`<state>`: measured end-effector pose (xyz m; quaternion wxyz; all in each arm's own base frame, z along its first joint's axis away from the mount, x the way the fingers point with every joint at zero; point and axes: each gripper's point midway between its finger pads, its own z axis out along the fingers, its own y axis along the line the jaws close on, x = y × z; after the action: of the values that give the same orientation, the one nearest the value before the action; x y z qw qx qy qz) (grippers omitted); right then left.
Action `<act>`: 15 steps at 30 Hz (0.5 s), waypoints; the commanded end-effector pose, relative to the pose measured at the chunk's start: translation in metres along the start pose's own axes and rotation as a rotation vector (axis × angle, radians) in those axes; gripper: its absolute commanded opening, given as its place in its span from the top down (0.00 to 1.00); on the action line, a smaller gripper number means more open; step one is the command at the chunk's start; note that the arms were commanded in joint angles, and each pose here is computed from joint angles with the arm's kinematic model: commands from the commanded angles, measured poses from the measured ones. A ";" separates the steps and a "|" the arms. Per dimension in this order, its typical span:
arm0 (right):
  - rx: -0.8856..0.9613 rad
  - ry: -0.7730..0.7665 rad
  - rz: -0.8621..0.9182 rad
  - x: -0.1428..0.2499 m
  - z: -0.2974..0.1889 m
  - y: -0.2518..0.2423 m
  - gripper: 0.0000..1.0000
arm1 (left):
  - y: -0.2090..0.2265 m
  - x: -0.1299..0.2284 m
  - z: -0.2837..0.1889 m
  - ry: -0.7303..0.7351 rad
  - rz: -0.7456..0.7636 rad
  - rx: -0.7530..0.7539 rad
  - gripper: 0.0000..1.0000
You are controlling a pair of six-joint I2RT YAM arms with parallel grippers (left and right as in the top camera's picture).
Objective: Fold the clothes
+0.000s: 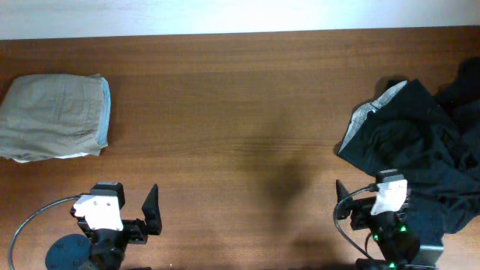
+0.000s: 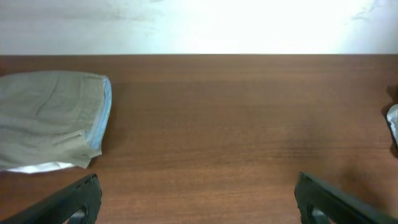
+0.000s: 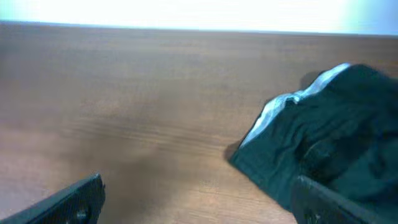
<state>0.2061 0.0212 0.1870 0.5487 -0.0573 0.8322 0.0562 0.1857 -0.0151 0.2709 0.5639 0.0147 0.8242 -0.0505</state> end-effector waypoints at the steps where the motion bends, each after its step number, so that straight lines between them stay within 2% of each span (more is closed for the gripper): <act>1: -0.020 -0.239 -0.094 -0.010 0.020 0.004 0.02 | -0.001 0.000 -0.001 -0.004 -0.009 0.005 0.01; 5: 0.061 -0.410 -0.294 -0.025 0.024 -0.003 0.02 | -0.001 0.000 -0.001 -0.004 -0.009 0.005 0.01; 8: 0.118 -0.326 -0.275 0.011 0.045 -0.017 0.02 | -0.001 0.000 -0.001 -0.004 -0.009 0.005 0.01; 15: 0.135 -0.323 -0.283 0.011 0.045 -0.019 0.01 | -0.001 0.000 -0.001 -0.004 -0.009 0.005 0.01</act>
<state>0.2456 0.0096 0.1616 0.6813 -0.1265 0.7183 -0.0623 0.1854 -0.0151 0.2706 0.5641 0.0147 0.8240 -0.0505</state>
